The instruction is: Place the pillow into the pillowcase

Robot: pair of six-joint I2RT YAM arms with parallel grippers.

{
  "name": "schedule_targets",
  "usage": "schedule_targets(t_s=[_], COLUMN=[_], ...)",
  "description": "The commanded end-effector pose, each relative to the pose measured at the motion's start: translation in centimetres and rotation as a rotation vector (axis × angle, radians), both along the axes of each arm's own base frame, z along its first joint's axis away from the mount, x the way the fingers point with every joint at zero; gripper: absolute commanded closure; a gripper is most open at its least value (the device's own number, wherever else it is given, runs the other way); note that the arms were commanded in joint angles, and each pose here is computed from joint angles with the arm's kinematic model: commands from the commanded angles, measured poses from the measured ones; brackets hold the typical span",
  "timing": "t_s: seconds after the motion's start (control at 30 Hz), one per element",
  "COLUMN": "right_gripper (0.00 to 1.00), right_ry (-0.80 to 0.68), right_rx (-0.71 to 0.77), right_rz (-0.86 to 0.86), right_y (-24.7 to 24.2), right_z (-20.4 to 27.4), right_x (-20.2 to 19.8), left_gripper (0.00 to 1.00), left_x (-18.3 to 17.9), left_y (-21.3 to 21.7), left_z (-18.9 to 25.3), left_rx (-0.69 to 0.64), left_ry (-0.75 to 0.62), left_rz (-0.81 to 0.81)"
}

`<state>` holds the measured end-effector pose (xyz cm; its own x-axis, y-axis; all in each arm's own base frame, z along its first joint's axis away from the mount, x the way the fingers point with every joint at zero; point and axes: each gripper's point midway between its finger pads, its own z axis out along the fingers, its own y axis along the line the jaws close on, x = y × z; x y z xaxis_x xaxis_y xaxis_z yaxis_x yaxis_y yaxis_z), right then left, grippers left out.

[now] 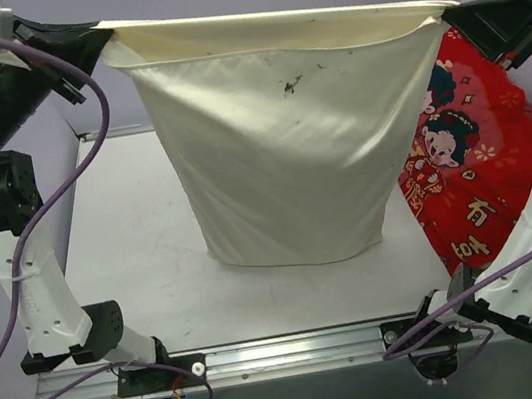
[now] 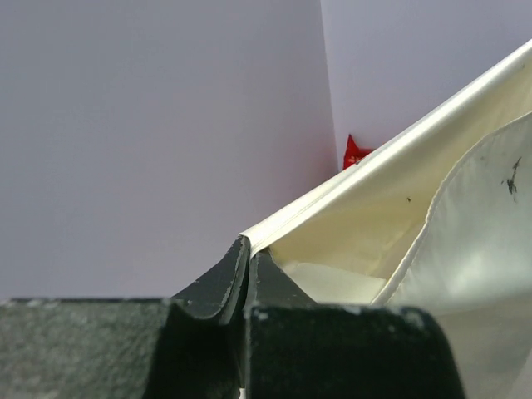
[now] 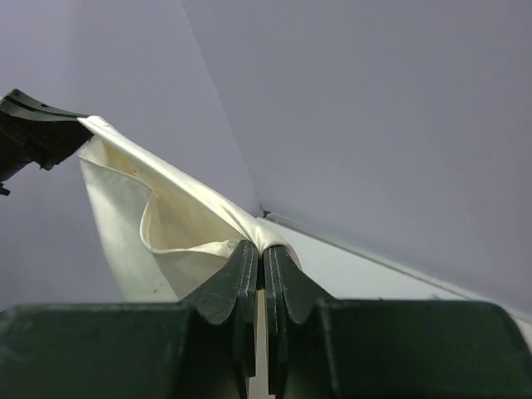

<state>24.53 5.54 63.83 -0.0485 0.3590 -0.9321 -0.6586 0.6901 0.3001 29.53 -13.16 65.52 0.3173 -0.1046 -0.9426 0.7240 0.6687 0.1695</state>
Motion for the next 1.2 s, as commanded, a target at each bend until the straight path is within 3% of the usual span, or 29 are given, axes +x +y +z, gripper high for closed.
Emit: schedule_targets(t_s=[0.0,0.27,0.53,0.67,0.77,1.0,1.03,1.13,1.17], right_gripper=[1.0,1.0,1.0,1.0,1.0,1.0,1.0,1.0,1.0], right_ry=[-0.242,-0.291,-0.419,-0.397,-0.343,-0.122,-0.054,-0.073,-0.043], right_rx=[0.169,0.212,0.246,0.279,0.287,0.203,0.196,0.193,0.2], right_rz=[-0.366,-0.37,-0.483,-0.469,-0.453,-0.428,-0.437,-0.434,-0.444], right_y=[-9.2,-9.1,-10.4,-10.4,-10.2,-9.2,-10.0,-9.7,-10.8], right_z=[6.4,7.2,10.6,10.2,8.8,1.7,-0.3,0.7,-0.4], right_x=[2.7,1.1,-0.6,-0.4,0.9,9.7,12.2,14.0,16.5], left_gripper=[1.0,1.0,1.0,1.0,1.0,1.0,1.0,1.0,1.0], left_x=[2.7,-0.4,-3.1,-3.0,-1.6,8.9,9.5,13.6,13.1], left_y=[12.1,11.1,13.0,12.6,12.4,10.6,9.4,8.7,8.7], left_z=[7.9,9.5,13.3,12.4,10.9,3.8,3.6,2.2,3.7], left_rx=[-0.236,-0.29,-0.326,-0.314,-0.312,-0.282,-0.26,-0.24,-0.248], left_ry=[-0.258,-0.338,-0.506,-0.468,-0.403,-0.115,-0.122,-0.118,-0.168], left_rz=[0.533,0.453,0.575,0.56,0.534,0.409,0.384,0.404,0.413])
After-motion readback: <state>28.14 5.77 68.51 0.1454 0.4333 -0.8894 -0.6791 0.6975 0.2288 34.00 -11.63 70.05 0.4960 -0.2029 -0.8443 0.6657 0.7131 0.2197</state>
